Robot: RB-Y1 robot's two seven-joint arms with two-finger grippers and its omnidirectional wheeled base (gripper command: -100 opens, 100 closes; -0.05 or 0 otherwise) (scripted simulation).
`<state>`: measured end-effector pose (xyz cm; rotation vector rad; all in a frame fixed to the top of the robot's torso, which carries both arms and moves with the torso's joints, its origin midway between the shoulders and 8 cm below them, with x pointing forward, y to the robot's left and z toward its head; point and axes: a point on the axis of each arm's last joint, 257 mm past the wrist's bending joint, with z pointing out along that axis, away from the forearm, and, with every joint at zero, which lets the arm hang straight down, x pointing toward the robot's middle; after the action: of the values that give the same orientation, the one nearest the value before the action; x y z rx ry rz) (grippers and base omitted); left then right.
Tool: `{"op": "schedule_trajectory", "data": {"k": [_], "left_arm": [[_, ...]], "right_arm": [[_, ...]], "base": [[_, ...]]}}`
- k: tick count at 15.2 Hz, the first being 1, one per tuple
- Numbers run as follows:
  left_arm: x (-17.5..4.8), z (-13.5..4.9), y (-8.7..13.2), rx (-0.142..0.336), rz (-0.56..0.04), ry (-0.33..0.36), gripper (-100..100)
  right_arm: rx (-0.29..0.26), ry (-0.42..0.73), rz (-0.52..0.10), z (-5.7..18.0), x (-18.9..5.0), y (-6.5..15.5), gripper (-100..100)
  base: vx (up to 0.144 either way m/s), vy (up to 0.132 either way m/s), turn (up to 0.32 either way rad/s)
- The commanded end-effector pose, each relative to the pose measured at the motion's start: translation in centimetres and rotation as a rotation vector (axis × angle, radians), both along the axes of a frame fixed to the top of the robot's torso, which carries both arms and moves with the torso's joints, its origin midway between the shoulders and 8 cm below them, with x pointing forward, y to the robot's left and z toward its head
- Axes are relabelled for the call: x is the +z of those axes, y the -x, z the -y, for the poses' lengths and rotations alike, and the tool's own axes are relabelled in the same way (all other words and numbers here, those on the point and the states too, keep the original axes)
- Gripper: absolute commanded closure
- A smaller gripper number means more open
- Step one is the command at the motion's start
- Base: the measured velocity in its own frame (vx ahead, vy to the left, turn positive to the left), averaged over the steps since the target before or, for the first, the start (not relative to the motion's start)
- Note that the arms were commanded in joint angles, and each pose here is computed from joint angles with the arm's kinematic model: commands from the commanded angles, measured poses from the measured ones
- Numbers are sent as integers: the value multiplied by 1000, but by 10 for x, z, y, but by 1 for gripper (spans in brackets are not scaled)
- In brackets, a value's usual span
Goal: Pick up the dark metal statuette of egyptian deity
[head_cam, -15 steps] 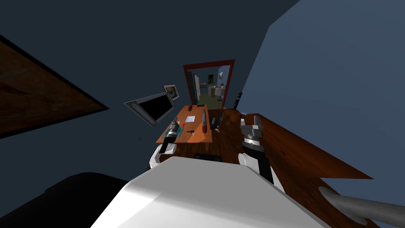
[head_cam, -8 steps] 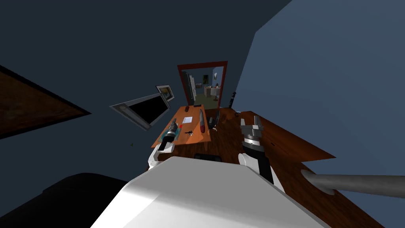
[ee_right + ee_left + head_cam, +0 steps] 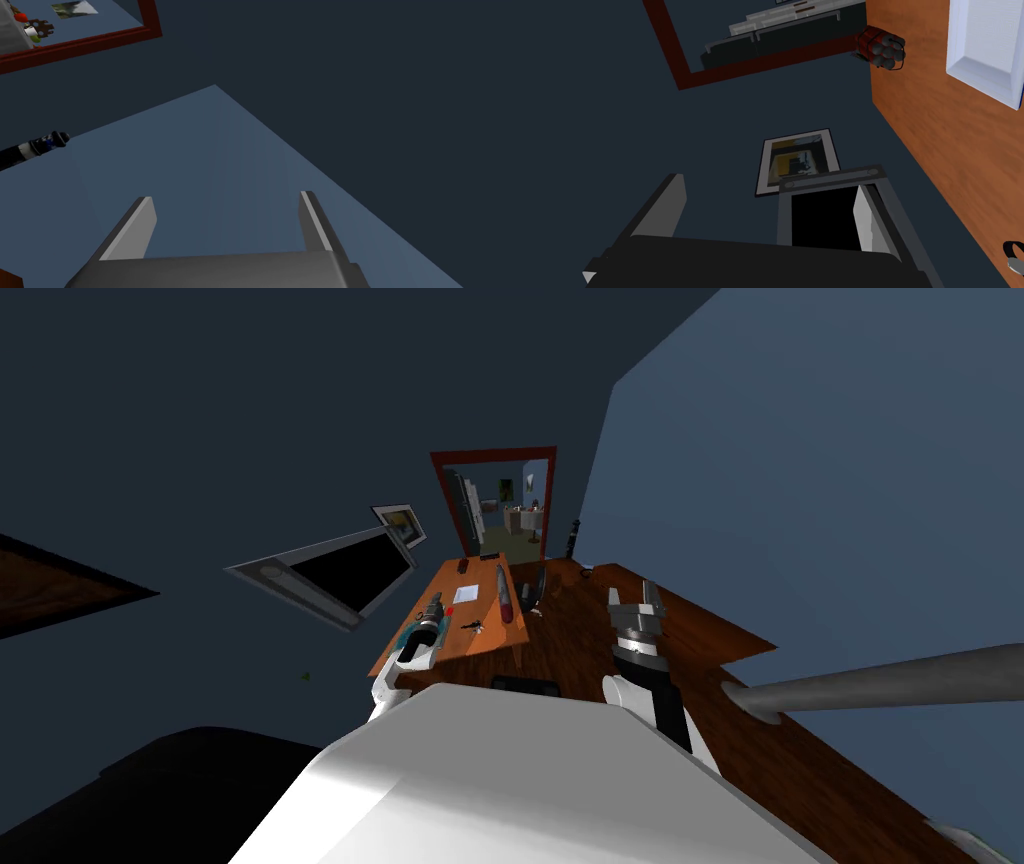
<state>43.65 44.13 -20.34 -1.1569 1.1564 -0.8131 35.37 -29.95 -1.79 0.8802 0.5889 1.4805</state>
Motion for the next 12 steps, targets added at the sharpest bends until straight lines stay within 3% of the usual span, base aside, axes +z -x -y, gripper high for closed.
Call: {"op": "schedule_trajectory", "data": {"k": [1,3,4,6,7,8,9,11,12], "left_arm": [[-14,-29,0,51,-51,14,-100],[-30,-34,3,66,-97,27,-100],[-40,-53,6,103,-128,40,-100],[-49,-56,8,113,-160,49,-100],[-58,-74,11,151,-191,66,-100],[-68,-76,14,161,-220,75,-100],[-70,-93,17,193,-234,89,-100],[-87,-96,23,210,-283,105,-100],[-96,-113,29,247,-309,127,-100]], "right_arm": [[0,0,0,0,0,0,0],[0,0,0,0,0,0,0],[0,0,0,0,0,0,0],[0,0,0,0,0,0,0],[0,0,0,0,0,0,0],[0,0,0,0,0,0,0],[0,0,0,0,0,0,0],[0,0,0,0,0,0,0],[0,0,0,0,0,0,0]], "base": [[-50,44,-406],[-36,46,-191],[-33,39,-197],[-28,33,-197],[-30,29,-254],[-38,36,-242],[-41,40,-341],[-36,37,-228],[-33,27,-232]]}}
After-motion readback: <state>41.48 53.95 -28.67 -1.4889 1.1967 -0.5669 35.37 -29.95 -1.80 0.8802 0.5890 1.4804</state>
